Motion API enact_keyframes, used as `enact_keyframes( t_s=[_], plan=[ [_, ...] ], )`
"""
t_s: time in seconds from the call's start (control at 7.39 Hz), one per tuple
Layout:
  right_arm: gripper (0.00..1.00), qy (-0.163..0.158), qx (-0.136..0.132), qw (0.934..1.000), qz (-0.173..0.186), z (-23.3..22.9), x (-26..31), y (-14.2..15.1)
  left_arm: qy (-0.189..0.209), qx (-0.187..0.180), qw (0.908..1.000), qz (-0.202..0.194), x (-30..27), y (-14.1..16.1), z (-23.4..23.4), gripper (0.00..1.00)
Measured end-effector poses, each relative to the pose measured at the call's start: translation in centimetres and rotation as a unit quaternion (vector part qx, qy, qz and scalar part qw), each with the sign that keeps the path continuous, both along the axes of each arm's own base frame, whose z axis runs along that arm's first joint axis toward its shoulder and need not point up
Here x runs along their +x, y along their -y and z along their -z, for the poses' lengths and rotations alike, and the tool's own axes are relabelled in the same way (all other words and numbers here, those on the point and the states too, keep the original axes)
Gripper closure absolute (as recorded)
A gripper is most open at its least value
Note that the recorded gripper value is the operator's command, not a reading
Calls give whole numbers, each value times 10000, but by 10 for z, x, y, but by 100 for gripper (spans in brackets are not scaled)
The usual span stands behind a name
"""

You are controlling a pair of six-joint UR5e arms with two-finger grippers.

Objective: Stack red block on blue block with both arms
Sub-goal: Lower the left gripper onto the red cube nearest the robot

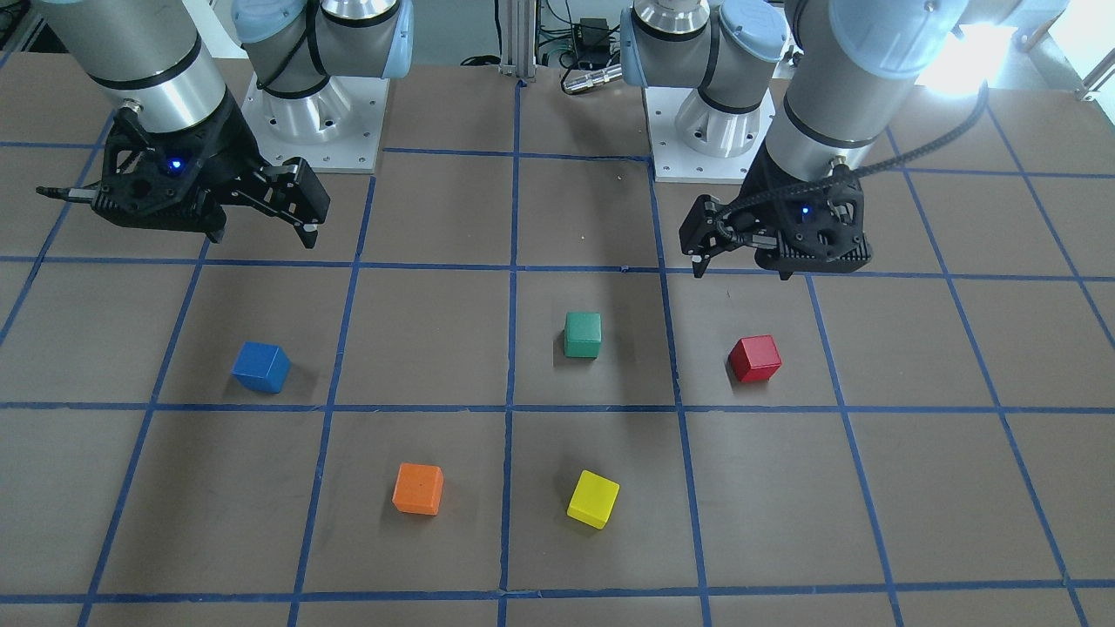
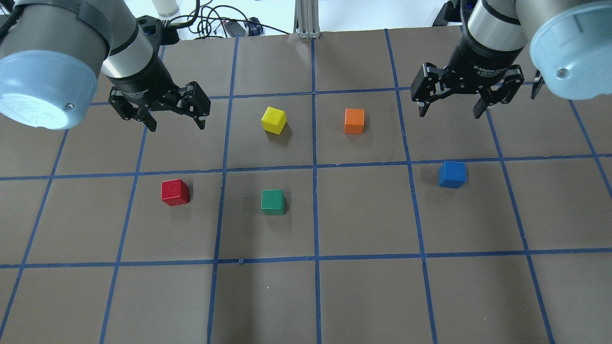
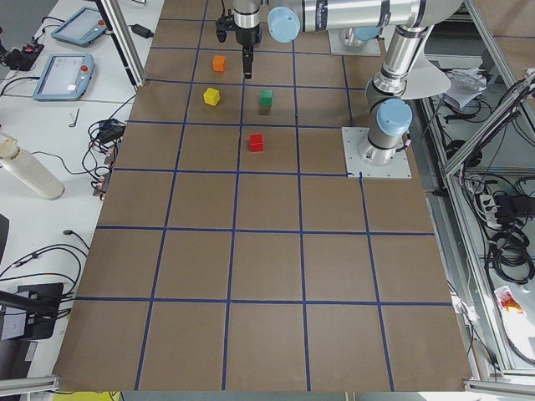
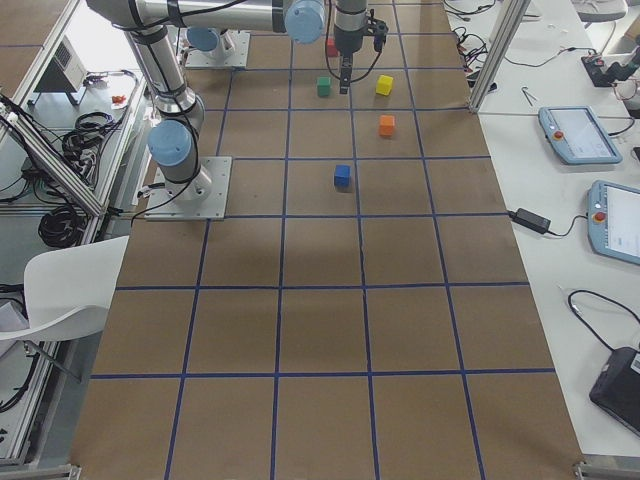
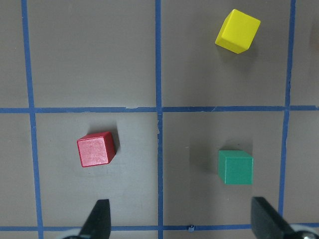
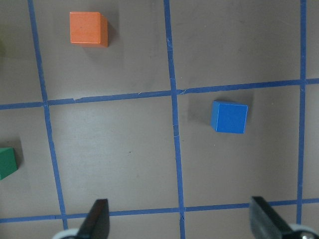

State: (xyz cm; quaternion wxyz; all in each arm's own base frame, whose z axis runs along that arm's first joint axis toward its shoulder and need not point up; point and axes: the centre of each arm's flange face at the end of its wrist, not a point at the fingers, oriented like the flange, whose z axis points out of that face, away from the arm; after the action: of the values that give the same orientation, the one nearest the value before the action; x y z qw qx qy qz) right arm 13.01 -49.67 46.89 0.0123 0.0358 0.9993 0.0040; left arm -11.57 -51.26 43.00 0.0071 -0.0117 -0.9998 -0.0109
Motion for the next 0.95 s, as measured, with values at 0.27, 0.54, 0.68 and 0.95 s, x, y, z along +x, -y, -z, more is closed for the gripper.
enact_keyframes(
  t_s=[0.27, 0.54, 0.68, 0.95],
  plan=[
    [0, -4, 11, 10000, -6, 1, 0, -1, -81, 349, 9993, 140, 61, 3, 41, 0],
    [0, -8, 15, 10000, -11, 2, 0, -1, -127, 431, 9989, 135, 94, 2, 99, 0],
    [0, -9, 17, 10000, -14, 2, 0, 0, -104, 343, 9992, 149, 97, -2, 129, 0],
    [0, -9, 13, 10000, -19, 2, 0, 0, -94, 332, 9993, 138, 96, -15, 182, 0]
  ],
)
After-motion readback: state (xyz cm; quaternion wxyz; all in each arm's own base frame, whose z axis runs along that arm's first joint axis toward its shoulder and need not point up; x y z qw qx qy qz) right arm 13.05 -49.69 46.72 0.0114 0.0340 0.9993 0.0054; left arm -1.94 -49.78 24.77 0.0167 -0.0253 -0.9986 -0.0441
